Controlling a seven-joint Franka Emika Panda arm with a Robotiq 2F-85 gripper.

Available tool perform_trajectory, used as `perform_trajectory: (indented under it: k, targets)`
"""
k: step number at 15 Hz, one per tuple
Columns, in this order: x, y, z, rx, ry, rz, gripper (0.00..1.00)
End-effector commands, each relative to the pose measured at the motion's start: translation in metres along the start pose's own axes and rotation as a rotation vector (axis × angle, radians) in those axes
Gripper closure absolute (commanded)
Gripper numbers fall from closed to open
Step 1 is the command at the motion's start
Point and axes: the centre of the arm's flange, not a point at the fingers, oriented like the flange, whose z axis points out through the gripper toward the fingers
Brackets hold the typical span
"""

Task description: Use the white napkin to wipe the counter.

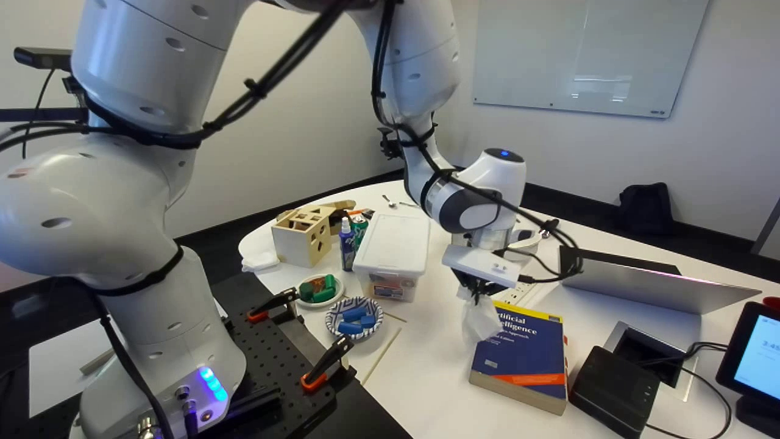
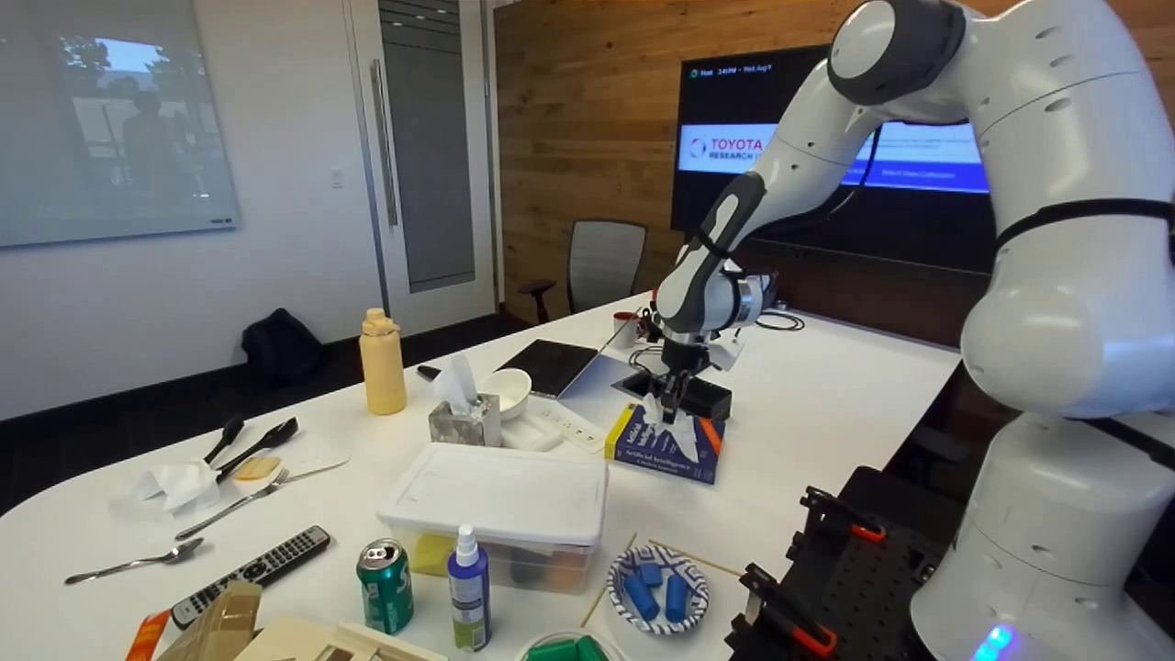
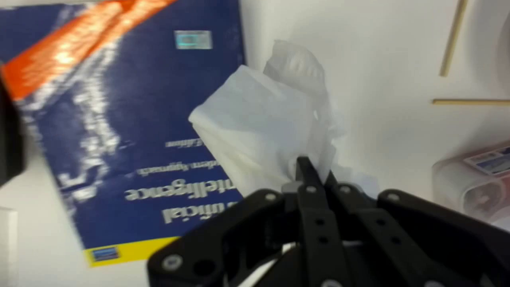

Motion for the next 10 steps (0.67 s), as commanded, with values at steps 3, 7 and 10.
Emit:
perform_trajectory:
  k: [3, 7, 10]
  targets:
    - [-0.022, 0.09, -0.042, -0.222, 0.026, 0.187, 0.99]
    - [-0.049, 0.141, -0.018, -0.318, -0.069, 0.32, 0.99]
    - [-0.063, 0.156, 0.008, -0.33, -0.145, 0.383, 0.99]
